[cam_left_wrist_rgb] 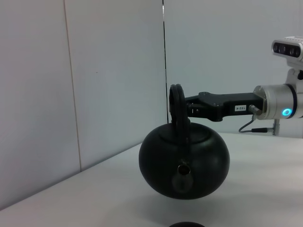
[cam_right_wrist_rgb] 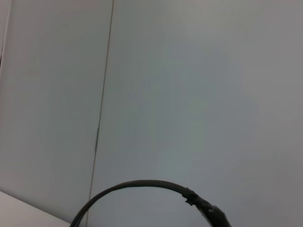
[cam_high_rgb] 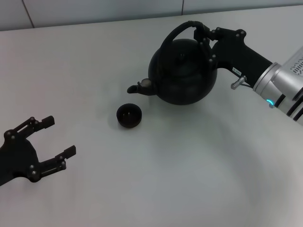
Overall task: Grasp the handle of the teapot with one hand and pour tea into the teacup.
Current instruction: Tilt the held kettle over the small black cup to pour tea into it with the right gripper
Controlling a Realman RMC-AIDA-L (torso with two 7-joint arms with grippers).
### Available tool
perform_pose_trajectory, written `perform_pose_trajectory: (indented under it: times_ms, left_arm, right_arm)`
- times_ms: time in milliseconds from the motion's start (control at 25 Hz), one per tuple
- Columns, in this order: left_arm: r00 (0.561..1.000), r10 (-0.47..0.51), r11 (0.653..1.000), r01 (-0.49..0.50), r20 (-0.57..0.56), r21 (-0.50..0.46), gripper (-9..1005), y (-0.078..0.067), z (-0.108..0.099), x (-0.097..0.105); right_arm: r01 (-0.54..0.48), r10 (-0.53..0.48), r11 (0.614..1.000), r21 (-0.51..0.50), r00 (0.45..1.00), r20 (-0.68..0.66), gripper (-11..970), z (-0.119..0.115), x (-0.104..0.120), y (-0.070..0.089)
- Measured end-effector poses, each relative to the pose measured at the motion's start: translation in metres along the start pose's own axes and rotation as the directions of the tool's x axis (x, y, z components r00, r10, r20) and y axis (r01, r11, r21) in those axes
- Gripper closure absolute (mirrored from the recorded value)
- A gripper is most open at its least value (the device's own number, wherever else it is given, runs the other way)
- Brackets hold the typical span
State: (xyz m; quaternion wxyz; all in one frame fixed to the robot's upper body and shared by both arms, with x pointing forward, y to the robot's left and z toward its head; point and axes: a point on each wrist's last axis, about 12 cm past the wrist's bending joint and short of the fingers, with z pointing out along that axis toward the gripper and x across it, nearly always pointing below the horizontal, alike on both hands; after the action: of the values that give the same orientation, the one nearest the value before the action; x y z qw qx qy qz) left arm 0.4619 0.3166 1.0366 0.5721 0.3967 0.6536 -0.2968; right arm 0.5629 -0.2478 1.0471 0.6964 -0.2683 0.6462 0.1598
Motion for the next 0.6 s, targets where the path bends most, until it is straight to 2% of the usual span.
perform_pose_trajectory:
  times_ms: [360,600]
  left_arm:
    - [1.000,-0.001,1.000,0.001,0.002,0.001,133,-0.0006,0.0003,0.0001]
    - [1.000,-0.002,1.000,0.002,0.001,-0.001,133,-0.0011,-0.0003,0.0006]
  right_arm:
    - [0.010,-0.010,1.000,-0.007,1.000,0.002,869,0.0026,-0.0014,-0.0002]
    - [0.055,-0.055,0.998,-0.019,0.998,-0.002,868,0.0051,-0.0027,-0.0015]
